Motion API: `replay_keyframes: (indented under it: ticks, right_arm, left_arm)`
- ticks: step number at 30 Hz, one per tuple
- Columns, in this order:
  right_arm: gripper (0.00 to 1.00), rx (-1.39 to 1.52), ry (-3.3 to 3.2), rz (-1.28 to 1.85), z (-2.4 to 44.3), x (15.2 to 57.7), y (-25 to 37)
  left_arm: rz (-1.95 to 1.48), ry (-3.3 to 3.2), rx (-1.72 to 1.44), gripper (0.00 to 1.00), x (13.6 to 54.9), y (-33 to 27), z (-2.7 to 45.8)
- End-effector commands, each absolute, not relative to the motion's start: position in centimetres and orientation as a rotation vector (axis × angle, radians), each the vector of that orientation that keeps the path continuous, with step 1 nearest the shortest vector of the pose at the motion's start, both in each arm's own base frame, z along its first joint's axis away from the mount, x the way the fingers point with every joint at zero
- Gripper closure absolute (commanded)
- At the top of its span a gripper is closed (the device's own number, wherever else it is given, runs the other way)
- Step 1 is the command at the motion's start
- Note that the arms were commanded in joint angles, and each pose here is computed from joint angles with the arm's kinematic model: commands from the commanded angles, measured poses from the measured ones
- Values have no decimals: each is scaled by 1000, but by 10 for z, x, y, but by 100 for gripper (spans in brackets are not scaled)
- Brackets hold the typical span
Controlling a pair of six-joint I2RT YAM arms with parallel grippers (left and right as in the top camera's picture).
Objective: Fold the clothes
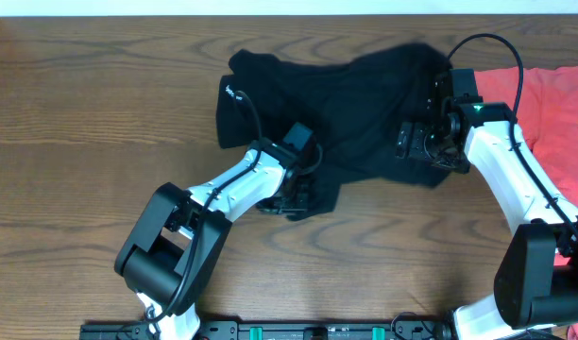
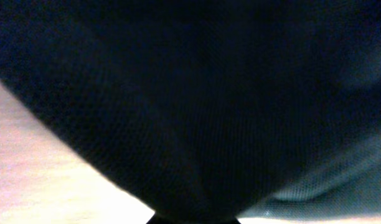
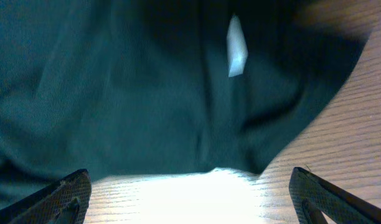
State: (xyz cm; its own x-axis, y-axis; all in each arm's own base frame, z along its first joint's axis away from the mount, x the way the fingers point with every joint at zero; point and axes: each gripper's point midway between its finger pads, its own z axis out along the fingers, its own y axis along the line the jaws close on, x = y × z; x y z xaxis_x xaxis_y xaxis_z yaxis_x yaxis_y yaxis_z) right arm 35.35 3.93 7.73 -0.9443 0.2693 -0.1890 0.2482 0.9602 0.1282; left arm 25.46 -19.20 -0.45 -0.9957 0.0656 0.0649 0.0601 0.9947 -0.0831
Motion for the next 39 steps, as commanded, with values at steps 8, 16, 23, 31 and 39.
replay_keyframes:
  ticks: [8,16,23,31,39]
  right_arm:
    - [15,394,3017,42,72,322,31]
    - [24,317,3148,110,42,283,58]
    - [26,233,3215,90,23,255,80]
    - [38,217,3249,99,8,236,92]
    - [92,230,3243,121,-3,232,92]
  left_arm:
    - [-323,-3091,-85,94,256,-124,-6]
    - [-298,-3121,-106,94,263,-129,-7]
    - [-288,-3130,-105,94,265,-130,-8]
    - [-272,-3122,-104,94,264,-132,-8]
    - [-273,-3114,-105,94,262,-131,-8]
